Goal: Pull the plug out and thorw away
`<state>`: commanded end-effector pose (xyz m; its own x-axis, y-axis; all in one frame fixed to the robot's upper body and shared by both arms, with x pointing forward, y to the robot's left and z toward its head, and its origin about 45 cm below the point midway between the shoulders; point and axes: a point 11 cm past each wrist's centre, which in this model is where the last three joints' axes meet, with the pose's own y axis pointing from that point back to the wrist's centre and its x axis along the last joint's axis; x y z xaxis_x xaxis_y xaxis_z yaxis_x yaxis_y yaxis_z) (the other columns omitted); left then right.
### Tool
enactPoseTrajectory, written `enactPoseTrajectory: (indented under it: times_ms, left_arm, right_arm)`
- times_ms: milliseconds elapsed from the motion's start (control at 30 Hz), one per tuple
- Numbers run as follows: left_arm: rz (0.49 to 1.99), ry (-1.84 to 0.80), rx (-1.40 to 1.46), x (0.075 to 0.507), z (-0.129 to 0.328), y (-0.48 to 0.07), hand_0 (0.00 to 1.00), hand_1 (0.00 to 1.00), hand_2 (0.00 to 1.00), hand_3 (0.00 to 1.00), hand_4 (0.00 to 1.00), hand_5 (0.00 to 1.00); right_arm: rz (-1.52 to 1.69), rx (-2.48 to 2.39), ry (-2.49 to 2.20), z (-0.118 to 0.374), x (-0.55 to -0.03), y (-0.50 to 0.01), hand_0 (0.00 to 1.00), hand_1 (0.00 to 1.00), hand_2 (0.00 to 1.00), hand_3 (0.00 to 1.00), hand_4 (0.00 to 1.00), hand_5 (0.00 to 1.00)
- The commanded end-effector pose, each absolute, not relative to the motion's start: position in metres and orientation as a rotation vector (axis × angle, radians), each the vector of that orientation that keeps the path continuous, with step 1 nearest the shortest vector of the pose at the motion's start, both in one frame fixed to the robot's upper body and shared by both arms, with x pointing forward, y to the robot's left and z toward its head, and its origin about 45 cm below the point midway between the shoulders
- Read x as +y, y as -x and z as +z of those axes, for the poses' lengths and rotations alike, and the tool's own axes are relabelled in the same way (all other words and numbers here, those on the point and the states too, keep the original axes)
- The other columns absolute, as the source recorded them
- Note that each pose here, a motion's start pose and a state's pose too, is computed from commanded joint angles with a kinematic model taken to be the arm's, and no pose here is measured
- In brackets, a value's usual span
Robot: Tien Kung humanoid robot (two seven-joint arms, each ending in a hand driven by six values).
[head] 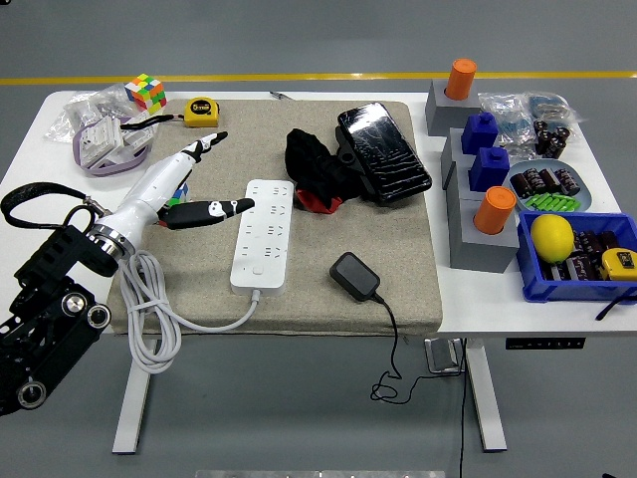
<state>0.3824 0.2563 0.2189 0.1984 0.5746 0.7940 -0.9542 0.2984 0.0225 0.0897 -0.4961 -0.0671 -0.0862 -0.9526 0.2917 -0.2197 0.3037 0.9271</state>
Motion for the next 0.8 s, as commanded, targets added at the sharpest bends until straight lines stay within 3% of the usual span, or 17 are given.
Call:
enactPoseTrajectory:
  times_ms: [800]
  left_arm:
    - [1.202, -0.611, -0.76, 0.271, 0.219, -0.38, 0.795, 0.93, 0.962, 0.998, 0.998, 0.712]
  right_arm:
    - [-0.914, -1.555, -1.104, -0.07, -0.494, -0.084, 0.63, 0.666, 0.689, 0.634, 0.992, 0.564]
